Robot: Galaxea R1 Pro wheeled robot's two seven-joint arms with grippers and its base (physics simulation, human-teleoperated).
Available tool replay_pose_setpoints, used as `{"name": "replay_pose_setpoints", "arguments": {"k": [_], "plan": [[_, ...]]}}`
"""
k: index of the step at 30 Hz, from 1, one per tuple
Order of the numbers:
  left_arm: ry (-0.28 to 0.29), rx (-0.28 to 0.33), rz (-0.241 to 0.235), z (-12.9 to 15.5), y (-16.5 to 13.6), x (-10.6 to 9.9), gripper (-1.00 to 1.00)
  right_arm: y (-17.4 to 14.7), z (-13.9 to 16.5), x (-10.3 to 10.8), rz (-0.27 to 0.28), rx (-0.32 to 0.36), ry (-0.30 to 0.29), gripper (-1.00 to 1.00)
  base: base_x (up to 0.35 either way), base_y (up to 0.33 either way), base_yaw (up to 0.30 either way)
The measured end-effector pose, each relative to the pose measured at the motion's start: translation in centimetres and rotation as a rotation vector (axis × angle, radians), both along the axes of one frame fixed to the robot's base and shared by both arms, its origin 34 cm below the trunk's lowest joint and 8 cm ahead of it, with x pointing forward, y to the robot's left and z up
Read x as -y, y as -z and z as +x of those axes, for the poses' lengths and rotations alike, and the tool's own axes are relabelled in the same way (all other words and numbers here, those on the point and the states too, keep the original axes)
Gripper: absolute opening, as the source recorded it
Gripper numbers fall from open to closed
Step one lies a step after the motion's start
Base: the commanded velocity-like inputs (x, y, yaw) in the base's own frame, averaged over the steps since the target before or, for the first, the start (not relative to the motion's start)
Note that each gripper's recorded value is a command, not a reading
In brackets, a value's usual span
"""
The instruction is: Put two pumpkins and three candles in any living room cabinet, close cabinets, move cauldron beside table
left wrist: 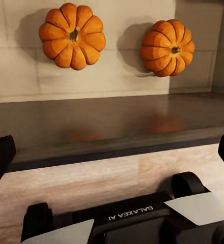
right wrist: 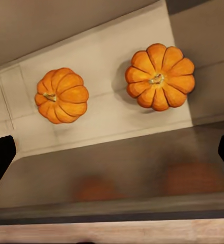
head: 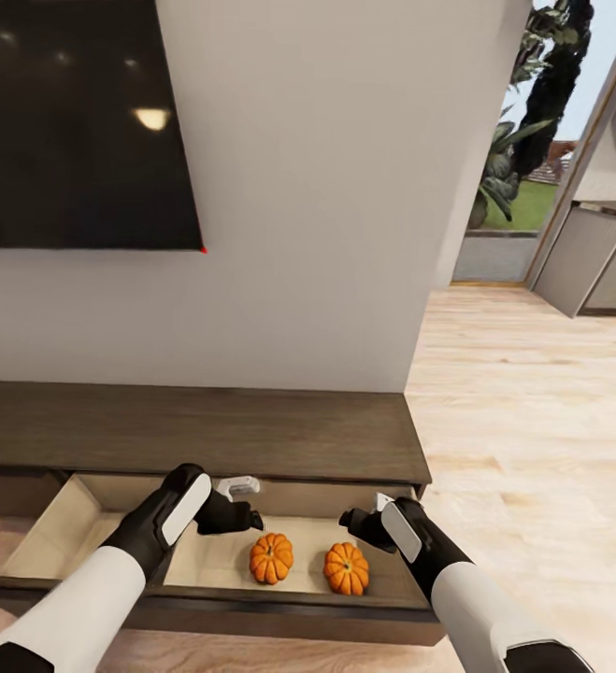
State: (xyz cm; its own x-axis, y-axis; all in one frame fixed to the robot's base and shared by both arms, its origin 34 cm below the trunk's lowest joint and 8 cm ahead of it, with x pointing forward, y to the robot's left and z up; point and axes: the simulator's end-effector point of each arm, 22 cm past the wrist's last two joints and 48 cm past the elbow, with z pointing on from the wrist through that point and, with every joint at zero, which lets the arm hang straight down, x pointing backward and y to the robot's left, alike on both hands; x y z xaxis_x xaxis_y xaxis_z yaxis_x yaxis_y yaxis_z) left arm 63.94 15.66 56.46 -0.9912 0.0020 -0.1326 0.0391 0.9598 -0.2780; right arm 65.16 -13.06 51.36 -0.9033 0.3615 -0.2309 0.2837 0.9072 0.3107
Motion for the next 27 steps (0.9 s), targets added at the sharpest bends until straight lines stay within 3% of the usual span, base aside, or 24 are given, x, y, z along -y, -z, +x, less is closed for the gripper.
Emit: {"name": "replay_pose_setpoints", "arguments": {"k": [2, 7, 10, 20, 27], "plan": [[0.003, 0.023, 0.002, 0.6, -1.0, 0.1, 1.00, -0.5, 0.1, 0.0, 0.000, 0.002, 0.000, 1.00, -0.002, 0.000, 0.235], [-0.002, 0.101, 0.072, 2.8, -4.0, -1.0, 1.00, -1.7, 0.3, -0.1, 0.002, 0.008, 0.000, 1.00, -0.001, 0.000, 0.157], [-0.004, 0.124, 0.088, 3.4, -5.2, -1.2, 1.00, -2.4, 0.5, -0.1, 0.003, 0.011, 0.000, 1.00, 0.000, 0.000, 0.042], [-0.006, 0.140, 0.101, 4.0, -7.5, -1.4, 1.00, -4.4, 0.9, -0.2, 0.004, 0.017, -0.001, 1.00, -0.007, 0.000, 0.006], [-0.006, 0.139, 0.101, 4.2, -8.7, -1.4, 1.00, -5.7, 1.0, -0.5, 0.007, 0.018, -0.003, 1.00, -0.201, 0.000, 0.078]]}}
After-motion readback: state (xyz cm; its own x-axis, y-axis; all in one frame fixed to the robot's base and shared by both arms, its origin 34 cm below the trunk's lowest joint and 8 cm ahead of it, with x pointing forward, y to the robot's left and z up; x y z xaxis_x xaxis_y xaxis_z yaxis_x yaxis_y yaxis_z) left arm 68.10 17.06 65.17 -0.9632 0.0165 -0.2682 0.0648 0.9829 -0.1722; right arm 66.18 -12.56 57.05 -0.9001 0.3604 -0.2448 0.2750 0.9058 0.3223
